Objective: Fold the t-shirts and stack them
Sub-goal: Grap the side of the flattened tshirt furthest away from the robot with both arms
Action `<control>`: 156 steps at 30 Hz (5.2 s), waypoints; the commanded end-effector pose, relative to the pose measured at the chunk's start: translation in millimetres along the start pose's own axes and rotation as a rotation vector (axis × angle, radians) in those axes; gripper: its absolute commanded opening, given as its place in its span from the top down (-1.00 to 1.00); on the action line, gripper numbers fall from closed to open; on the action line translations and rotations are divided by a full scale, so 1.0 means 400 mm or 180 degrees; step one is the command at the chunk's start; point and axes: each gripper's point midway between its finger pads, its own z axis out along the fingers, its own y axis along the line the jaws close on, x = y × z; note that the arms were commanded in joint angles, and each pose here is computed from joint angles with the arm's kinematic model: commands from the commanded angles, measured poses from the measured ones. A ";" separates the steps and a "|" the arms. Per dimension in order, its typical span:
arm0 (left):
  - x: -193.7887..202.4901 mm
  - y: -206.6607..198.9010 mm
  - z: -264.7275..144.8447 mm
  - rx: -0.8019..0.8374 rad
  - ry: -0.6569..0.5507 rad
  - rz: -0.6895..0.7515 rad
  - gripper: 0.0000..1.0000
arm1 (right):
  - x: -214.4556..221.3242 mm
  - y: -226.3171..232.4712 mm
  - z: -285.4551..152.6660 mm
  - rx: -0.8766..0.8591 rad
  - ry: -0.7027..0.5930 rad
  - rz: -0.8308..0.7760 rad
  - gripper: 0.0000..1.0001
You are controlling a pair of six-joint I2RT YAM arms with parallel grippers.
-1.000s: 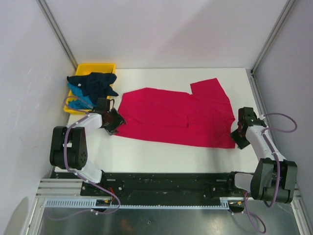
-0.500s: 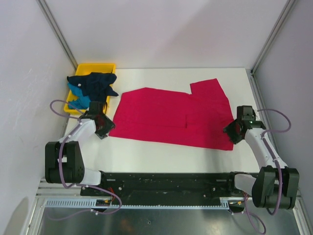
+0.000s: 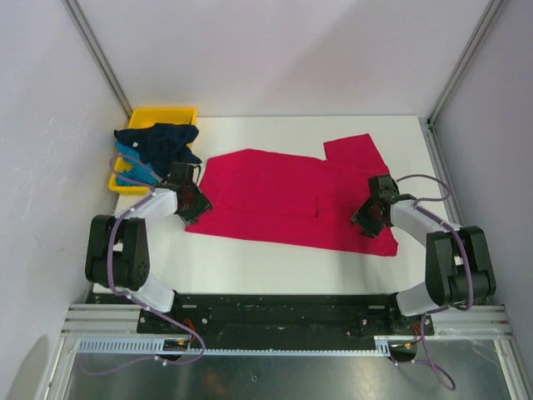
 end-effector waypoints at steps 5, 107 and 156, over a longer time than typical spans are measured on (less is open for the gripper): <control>0.073 0.053 0.046 -0.0148 0.0178 -0.0186 -0.18 | 0.024 -0.059 0.031 0.0187 -0.0012 0.0118 0.10; 0.008 -0.252 -0.104 0.0649 -0.0552 0.1847 -0.34 | -0.081 0.238 -0.108 -0.0825 -0.0593 -0.1024 0.10; 0.116 -0.293 0.025 0.0945 0.0194 0.1950 0.81 | -0.053 0.231 -0.121 -0.0730 -0.0593 -0.1105 0.12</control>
